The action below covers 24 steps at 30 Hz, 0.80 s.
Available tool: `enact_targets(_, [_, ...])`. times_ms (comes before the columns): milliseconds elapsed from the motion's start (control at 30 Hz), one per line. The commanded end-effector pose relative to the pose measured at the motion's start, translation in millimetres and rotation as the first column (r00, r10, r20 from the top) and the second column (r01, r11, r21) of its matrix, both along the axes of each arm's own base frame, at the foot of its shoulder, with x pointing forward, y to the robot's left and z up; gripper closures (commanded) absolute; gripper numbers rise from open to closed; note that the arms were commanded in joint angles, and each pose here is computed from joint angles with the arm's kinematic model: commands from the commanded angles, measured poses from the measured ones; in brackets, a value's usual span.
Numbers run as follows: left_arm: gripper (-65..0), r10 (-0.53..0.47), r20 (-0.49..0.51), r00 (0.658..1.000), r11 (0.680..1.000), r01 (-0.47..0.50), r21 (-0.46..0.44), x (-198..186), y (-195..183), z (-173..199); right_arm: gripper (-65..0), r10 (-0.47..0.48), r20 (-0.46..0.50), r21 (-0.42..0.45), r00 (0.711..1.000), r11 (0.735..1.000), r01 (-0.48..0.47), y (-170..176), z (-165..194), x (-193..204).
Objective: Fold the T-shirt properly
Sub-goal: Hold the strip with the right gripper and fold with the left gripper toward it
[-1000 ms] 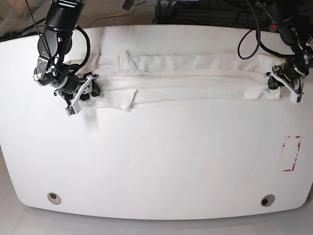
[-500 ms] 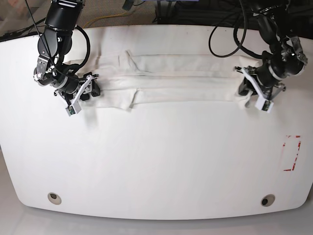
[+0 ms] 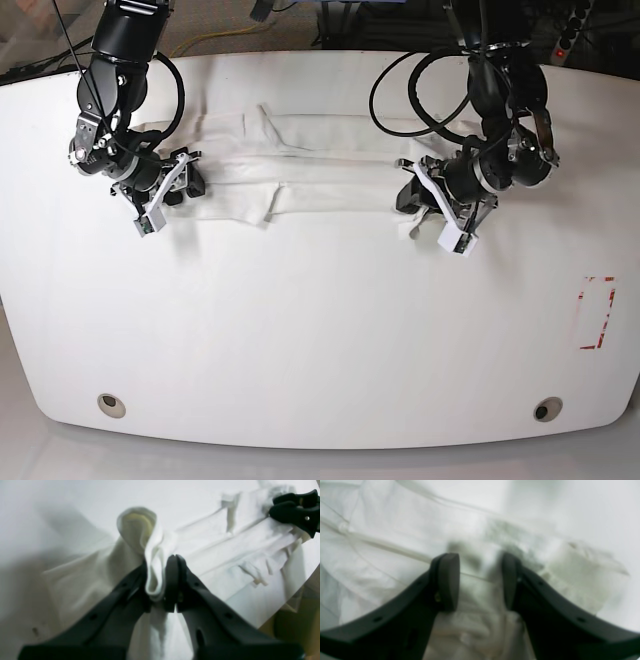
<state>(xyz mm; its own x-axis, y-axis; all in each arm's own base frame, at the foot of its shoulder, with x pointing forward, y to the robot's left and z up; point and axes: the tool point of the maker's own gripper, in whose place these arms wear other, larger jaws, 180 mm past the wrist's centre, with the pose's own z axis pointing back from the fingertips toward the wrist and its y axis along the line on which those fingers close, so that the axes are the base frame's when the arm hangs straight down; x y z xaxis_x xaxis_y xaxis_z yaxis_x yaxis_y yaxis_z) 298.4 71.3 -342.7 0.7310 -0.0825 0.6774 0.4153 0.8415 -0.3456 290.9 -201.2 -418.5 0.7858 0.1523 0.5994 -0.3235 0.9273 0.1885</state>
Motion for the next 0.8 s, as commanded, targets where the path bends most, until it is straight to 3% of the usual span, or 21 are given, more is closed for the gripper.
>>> enact_targets(0, [-4.7,-0.013,0.037,0.999,0.999,0.014,-0.048,10.5,-13.7,10.9,-26.3,0.001,0.011,-0.001,1.000,1.000,-0.001,2.0,4.0,3.9])
enact_targets(400, [-4.9,-0.120,-0.038,0.992,0.990,0.117,-0.079,8.2,-50.3,-10.3,-26.3,0.000,0.011,0.030,1.000,1.000,0.000,16.1,1.3,3.9])
enact_targets(533, [-6.1,-0.147,-0.018,0.989,0.985,0.144,-0.097,11.2,-64.1,-9.2,-26.3,0.003,0.010,0.035,1.000,0.999,-0.003,18.9,0.9,3.8])
enact_targets(767, [-25.4,-0.166,-0.029,0.986,0.981,0.162,-0.110,8.8,-72.9,-15.5,-26.3,0.004,0.012,0.038,1.000,0.999,-0.005,20.1,1.3,4.5])
